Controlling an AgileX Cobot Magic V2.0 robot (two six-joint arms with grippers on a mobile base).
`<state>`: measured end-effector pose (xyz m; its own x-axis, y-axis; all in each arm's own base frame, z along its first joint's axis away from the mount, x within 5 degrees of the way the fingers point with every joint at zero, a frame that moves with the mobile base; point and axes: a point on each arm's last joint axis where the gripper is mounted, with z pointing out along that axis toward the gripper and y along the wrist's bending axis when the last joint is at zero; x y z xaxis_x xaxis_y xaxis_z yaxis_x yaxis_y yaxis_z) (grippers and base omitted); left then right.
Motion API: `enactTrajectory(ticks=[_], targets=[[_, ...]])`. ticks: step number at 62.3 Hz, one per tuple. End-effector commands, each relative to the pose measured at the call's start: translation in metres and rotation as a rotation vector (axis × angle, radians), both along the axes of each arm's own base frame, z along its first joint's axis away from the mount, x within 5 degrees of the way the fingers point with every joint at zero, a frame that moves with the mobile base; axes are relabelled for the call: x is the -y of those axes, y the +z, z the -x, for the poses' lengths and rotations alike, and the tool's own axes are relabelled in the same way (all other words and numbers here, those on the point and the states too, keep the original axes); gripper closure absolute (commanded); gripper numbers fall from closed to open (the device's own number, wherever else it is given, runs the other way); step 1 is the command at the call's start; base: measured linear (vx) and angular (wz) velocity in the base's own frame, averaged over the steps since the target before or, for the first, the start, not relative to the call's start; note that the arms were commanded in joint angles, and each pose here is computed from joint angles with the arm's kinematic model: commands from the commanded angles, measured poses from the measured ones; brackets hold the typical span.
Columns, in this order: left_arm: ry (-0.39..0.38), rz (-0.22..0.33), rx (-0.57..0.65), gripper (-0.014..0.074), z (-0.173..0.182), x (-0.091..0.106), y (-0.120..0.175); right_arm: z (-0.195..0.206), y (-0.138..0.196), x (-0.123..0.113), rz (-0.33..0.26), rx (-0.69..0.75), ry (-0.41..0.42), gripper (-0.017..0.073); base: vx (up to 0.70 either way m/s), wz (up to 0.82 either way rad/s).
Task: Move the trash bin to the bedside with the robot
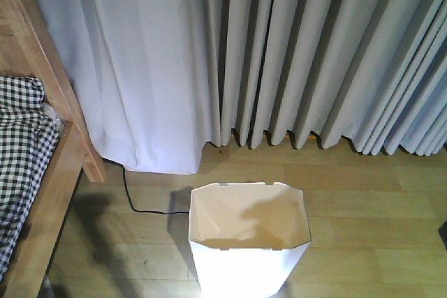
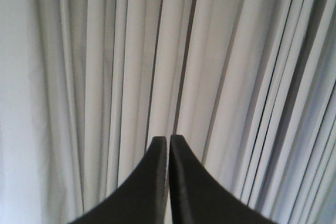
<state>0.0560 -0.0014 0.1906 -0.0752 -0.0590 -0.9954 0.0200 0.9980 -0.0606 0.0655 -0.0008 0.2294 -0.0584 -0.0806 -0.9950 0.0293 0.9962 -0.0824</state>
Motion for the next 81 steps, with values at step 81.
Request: enactTrajectory(ticks=[81], targets=[[-0.007, 0.014, 0.060, 0.0599, -0.001, 0.000, -0.002, 0.009, -0.030, -0.001, -0.083, 0.131, 0.039, 0.0570, 0.00, 0.00]])
